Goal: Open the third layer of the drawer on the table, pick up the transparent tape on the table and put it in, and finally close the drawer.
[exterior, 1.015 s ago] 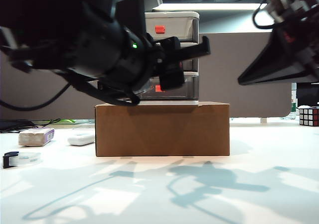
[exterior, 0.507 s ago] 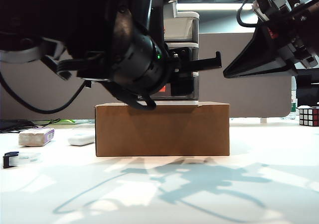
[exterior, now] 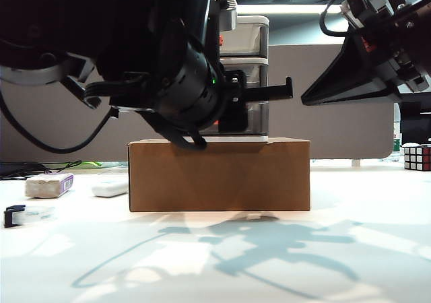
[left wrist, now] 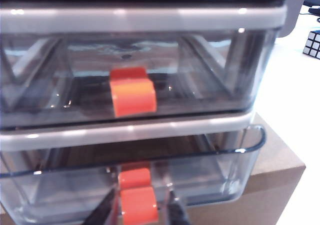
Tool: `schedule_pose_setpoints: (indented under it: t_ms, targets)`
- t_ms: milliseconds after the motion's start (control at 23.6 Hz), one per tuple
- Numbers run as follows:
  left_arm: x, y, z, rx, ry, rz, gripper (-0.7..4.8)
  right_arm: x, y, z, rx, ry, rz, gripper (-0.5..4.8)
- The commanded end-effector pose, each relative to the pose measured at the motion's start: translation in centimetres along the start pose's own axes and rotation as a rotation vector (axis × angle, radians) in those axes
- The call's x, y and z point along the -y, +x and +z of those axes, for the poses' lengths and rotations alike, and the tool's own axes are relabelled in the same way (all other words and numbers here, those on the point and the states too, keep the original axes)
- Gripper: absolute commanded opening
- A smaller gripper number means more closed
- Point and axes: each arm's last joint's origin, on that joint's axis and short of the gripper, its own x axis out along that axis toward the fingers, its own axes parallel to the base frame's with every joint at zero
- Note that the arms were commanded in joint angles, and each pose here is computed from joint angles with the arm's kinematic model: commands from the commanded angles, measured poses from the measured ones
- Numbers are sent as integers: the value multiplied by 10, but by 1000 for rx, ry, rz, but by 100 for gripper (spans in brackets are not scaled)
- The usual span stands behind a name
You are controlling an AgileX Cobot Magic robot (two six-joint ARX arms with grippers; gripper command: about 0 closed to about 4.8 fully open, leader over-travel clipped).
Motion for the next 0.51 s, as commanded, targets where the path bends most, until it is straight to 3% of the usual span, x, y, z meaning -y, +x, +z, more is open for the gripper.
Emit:
schedule_pose_setpoints:
  t_ms: [42,296,381,507]
  targets:
    - [0,2,1,3,-2,-8,111,-1,-1,4,24,-16,7,-5]
    - [-1,3,-1,-7,-2,-3,106,-1,-1,5,36,-21,7,-5]
    - [-1,3,-2,-10,1,-3,76,-1,-1,7,53,-27,9,-5]
    - [-1,3,-2,-11,2,-3,75,-3,-1,13,112,-52,59,-5]
